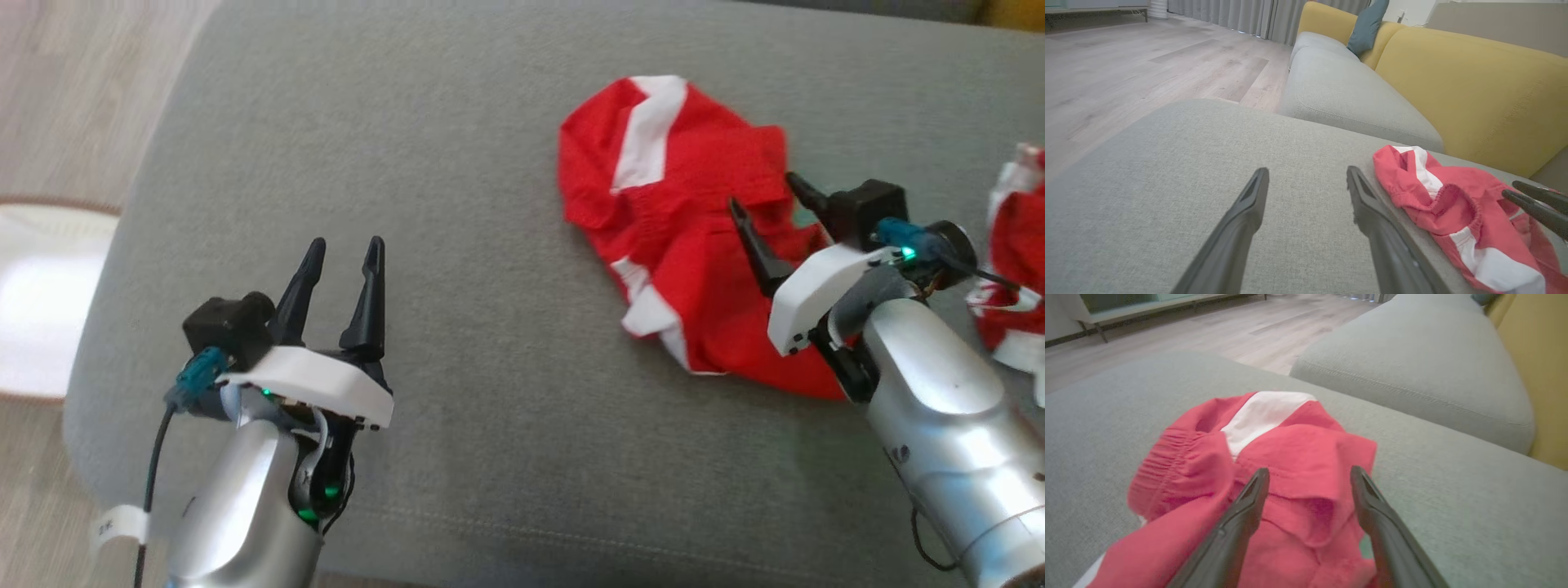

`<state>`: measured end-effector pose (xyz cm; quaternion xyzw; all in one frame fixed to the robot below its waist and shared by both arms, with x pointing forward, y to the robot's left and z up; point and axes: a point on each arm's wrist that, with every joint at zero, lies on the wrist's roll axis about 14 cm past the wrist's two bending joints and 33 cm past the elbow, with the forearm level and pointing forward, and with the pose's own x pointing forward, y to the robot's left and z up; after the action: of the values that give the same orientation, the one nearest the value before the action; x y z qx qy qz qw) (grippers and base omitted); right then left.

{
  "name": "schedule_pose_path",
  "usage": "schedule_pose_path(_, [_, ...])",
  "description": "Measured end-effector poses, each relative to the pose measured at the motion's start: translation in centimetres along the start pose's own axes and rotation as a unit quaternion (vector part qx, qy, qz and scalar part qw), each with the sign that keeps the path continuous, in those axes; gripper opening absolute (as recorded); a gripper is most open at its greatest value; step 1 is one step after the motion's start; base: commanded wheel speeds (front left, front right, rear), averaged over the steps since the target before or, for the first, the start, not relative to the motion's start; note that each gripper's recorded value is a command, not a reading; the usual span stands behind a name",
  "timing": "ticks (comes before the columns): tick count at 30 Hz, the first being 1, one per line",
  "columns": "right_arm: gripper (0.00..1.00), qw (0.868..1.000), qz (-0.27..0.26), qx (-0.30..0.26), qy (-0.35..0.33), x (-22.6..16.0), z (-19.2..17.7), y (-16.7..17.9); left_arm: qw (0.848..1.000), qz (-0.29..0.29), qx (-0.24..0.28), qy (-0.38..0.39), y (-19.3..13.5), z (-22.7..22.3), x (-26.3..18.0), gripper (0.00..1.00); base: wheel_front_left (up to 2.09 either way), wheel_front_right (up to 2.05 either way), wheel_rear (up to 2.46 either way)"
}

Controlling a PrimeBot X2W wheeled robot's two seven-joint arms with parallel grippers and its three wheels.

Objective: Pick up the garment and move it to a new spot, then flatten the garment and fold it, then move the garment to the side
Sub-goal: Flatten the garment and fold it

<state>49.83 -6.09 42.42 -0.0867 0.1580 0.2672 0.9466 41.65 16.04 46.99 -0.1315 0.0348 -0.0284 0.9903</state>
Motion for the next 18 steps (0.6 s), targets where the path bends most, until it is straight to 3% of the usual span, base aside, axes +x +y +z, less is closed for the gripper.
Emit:
schedule_pose_path(9, [1.0,0.993,-0.076,0.06,-0.064,-4.7,1.1,-3.0,0.999,-0.042,0.005,-0.008,-2.7,0.5,0.2,1.0,0.0,0.0,0.0])
schedule_pose_path(18, [1.0,0.964,-0.183,0.137,-0.136,-12.3,0.0,-4.4,0.995,-0.1,0.002,-0.019,-6.9,1.2,0.7,1.0,0.0,0.0,0.0])
